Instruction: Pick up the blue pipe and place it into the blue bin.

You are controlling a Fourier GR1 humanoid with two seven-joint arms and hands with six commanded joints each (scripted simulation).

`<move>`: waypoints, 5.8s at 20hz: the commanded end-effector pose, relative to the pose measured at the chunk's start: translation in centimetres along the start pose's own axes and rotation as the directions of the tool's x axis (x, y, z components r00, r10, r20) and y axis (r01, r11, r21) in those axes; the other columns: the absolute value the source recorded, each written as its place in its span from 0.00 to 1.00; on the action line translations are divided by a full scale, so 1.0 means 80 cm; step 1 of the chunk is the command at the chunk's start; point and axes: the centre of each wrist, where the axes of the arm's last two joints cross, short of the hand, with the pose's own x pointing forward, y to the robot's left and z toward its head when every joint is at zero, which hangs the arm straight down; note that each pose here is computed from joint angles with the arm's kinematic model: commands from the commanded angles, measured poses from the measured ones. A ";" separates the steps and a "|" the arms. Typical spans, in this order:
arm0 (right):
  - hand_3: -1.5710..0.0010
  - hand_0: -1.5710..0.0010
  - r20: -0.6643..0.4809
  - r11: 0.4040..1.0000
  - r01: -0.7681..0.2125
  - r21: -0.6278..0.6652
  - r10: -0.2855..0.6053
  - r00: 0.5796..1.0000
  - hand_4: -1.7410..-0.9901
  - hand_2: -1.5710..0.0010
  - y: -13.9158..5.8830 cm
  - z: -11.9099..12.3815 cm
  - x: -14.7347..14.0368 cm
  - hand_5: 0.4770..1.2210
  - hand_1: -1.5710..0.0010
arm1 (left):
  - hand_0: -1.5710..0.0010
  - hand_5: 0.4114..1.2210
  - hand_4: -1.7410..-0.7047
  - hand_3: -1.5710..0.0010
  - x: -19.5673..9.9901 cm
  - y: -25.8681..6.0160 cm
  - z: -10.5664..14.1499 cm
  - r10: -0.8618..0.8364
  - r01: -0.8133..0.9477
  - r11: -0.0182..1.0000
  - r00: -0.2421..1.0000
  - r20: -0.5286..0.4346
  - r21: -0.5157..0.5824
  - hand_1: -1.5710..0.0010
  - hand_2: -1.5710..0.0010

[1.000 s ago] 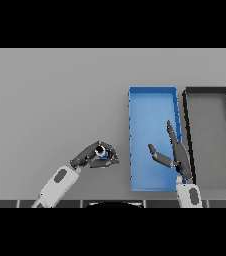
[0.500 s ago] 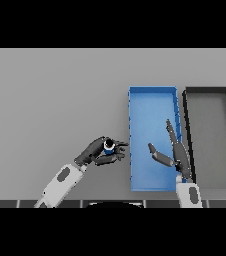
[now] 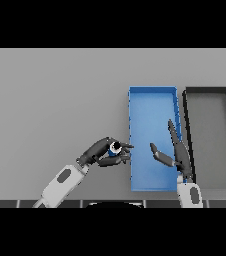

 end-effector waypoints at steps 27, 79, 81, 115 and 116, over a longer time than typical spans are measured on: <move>1.00 1.00 0.254 0.647 -0.110 0.754 -0.134 0.958 0.68 1.00 0.036 -0.068 0.191 0.07 1.00 | 0.00 1.00 0.00 0.03 -0.006 0.003 -0.001 0.000 0.000 0.999 1.000 -0.010 -0.046 0.00 0.00; 0.00 0.00 0.109 0.453 0.099 0.886 -0.410 0.906 0.11 0.00 0.071 -0.119 0.279 1.00 0.00 | 1.00 0.12 0.80 1.00 -0.009 0.021 0.008 -0.182 0.161 0.979 0.964 -0.192 -0.122 1.00 1.00; 0.00 0.00 0.092 0.455 0.144 0.879 -0.458 0.884 0.07 0.00 0.056 -0.125 0.308 0.93 0.00 | 1.00 0.11 0.79 1.00 -0.012 0.025 0.009 -0.181 0.159 0.980 0.962 -0.203 -0.120 1.00 1.00; 0.63 0.47 -0.600 0.926 0.357 0.120 -0.218 0.769 0.46 0.55 -0.061 -0.181 0.088 0.94 0.52 | 1.00 0.05 0.83 1.00 -0.007 0.024 0.022 -0.166 0.147 0.983 0.967 -0.192 -0.107 1.00 1.00; 0.71 0.57 -0.615 0.925 0.360 0.124 -0.213 0.759 0.54 0.64 -0.057 -0.181 0.083 0.91 0.62 | 1.00 0.05 0.82 1.00 -0.005 0.022 0.016 -0.168 0.149 0.983 0.964 -0.207 -0.105 1.00 1.00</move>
